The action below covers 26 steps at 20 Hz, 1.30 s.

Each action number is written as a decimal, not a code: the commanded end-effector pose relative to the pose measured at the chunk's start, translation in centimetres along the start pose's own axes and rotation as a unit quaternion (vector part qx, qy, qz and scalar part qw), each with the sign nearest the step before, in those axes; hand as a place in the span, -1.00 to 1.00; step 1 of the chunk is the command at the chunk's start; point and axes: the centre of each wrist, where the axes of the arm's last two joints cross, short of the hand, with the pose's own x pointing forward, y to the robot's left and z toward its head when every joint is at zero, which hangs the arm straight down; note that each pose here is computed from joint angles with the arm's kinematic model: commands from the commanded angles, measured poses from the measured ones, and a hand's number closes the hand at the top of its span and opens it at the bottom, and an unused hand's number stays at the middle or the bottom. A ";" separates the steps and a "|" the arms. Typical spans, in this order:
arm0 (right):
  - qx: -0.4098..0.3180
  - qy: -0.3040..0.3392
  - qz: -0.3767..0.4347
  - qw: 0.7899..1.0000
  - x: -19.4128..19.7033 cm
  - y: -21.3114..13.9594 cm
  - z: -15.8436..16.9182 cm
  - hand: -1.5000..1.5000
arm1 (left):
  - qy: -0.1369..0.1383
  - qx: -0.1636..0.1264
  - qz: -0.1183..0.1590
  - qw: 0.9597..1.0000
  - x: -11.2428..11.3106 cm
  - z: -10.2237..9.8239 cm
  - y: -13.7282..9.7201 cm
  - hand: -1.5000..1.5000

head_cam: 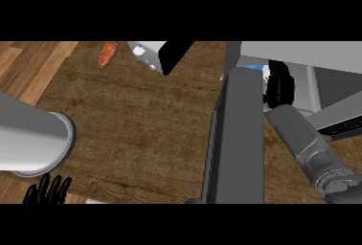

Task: Pick up the milk, place it into the microwave and close the microwave

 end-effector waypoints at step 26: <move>0.118 0.004 -0.364 0.924 0.4 4.0 7.0 -1.00 | 0.000 0.007 -0.004 1.000 0.6 1.2 0.3 -1.00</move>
